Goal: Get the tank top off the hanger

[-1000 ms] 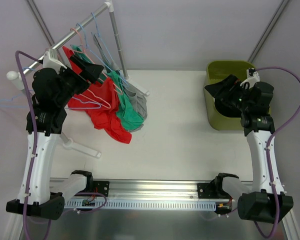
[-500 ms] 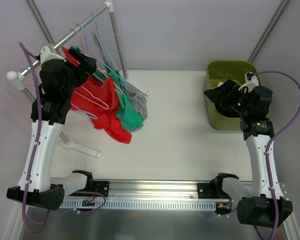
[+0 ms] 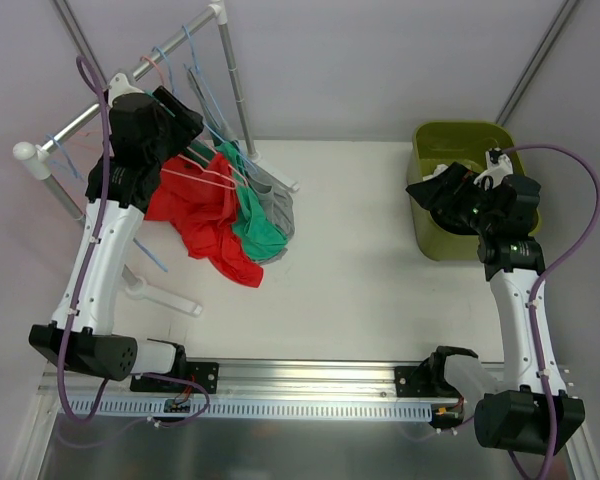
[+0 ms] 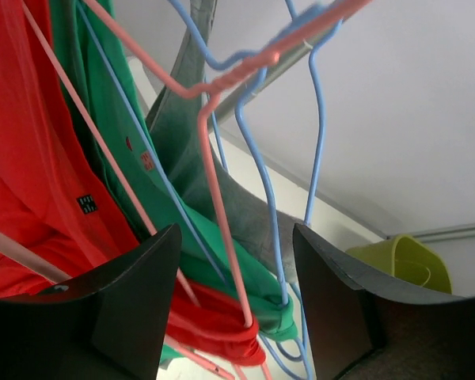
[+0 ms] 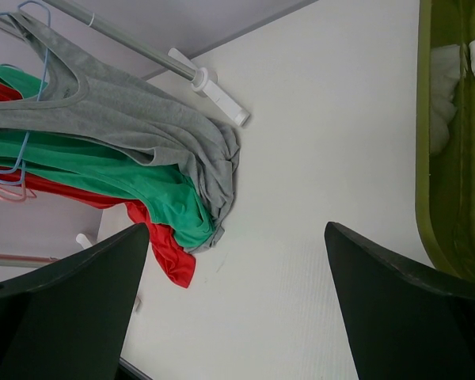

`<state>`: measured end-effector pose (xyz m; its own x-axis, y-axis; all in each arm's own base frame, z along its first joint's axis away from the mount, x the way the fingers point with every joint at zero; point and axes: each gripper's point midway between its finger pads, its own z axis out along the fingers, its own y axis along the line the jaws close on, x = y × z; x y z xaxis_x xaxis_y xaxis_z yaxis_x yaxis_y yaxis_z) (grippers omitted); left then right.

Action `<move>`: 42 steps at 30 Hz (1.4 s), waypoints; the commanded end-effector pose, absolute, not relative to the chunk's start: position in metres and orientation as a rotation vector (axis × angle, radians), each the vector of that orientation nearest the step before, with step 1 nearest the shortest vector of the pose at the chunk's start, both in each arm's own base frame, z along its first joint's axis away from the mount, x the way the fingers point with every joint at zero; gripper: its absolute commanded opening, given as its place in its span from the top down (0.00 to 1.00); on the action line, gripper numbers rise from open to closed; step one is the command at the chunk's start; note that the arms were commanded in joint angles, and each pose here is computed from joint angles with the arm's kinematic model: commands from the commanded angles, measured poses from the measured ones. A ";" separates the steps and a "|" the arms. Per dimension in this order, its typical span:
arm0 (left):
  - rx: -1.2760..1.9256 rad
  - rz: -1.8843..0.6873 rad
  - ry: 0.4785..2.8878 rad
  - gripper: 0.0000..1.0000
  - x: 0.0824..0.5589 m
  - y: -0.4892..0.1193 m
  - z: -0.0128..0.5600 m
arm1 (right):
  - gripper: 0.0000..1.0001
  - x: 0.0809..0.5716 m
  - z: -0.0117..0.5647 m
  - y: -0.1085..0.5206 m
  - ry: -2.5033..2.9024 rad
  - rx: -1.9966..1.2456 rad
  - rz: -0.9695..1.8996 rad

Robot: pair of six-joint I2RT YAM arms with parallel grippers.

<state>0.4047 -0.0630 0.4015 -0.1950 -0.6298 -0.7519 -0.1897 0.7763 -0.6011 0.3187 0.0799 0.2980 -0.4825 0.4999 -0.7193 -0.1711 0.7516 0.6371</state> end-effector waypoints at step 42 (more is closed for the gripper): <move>-0.550 -0.614 1.598 1.00 0.339 -0.092 0.466 | 0.01 0.322 0.300 0.088 1.893 0.202 0.854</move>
